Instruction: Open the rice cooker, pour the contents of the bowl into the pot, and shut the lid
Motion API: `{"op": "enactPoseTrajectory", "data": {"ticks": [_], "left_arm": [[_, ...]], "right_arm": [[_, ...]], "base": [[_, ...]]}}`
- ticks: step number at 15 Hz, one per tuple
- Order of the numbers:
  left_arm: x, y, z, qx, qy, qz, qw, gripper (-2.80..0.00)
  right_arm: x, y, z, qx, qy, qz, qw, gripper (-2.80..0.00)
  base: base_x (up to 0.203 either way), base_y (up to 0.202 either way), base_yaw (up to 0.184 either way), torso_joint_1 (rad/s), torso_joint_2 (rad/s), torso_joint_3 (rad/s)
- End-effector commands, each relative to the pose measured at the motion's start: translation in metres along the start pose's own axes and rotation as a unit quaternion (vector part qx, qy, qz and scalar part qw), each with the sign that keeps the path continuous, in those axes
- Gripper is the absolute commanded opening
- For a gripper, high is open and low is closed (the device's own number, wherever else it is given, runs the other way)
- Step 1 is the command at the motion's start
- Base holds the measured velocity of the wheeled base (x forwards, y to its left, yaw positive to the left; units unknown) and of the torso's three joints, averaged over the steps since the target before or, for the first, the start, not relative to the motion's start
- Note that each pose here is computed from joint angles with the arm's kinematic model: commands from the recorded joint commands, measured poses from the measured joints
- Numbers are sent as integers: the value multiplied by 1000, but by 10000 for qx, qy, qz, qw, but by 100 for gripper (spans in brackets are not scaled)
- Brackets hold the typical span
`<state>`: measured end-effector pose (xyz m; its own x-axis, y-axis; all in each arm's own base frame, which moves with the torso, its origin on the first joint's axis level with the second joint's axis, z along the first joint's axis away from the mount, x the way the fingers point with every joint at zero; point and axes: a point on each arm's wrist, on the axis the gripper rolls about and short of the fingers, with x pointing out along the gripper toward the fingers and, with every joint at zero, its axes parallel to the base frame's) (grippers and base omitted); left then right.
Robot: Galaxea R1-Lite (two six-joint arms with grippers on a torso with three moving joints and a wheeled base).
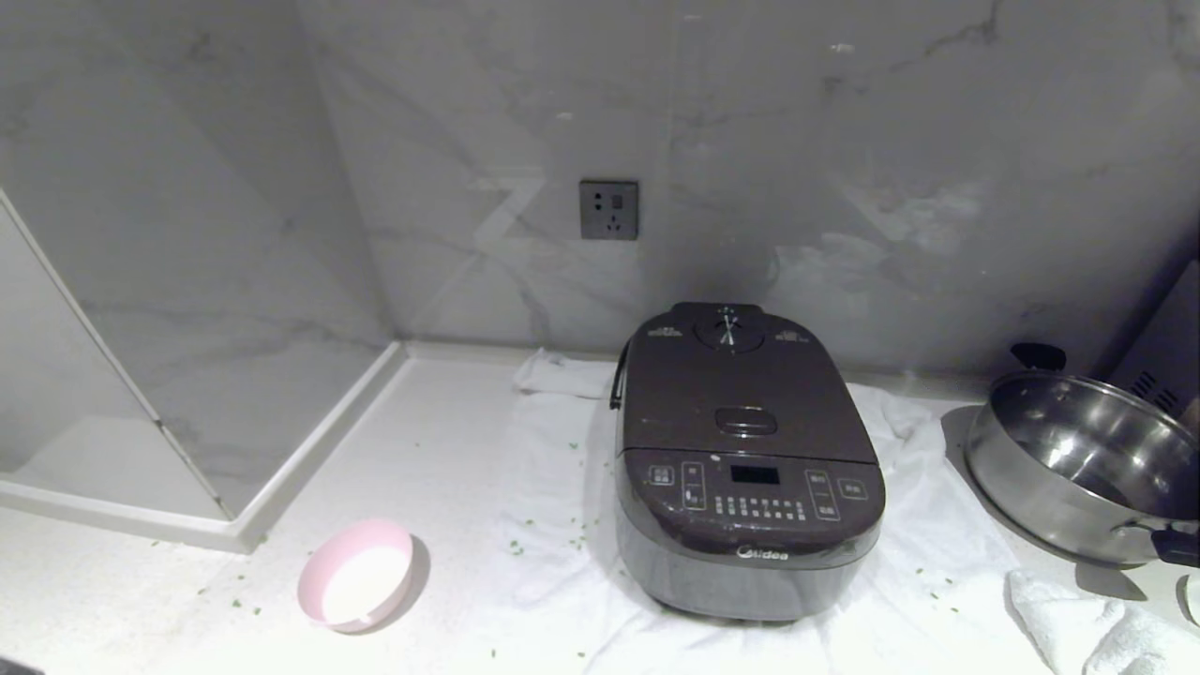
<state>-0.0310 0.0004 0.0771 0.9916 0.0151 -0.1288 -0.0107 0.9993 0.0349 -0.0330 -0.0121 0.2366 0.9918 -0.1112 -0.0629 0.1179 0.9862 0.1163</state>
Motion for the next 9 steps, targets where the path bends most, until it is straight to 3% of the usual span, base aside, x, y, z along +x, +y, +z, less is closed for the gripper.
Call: {"op": "enactPoseTrajectory", "data": {"ticks": [1, 6, 9], "left_arm": [[0, 0, 0, -93, 7, 16, 10000, -280], [0, 0, 0, -104, 7, 24, 9999, -280], [0, 0, 0, -104, 7, 16, 9999, -280]], "right_arm": [[-26, -5, -12, -305, -499, -507, 9970, -280], [-31, -1, -8, -517, -644, -950, 9920, -280], [-42, 2, -21, -590, -827, -551, 9933, -280]], "base": [[0, 0, 0, 0, 0, 0], [0, 0, 0, 0, 0, 0], [0, 0, 0, 0, 0, 0]]}}
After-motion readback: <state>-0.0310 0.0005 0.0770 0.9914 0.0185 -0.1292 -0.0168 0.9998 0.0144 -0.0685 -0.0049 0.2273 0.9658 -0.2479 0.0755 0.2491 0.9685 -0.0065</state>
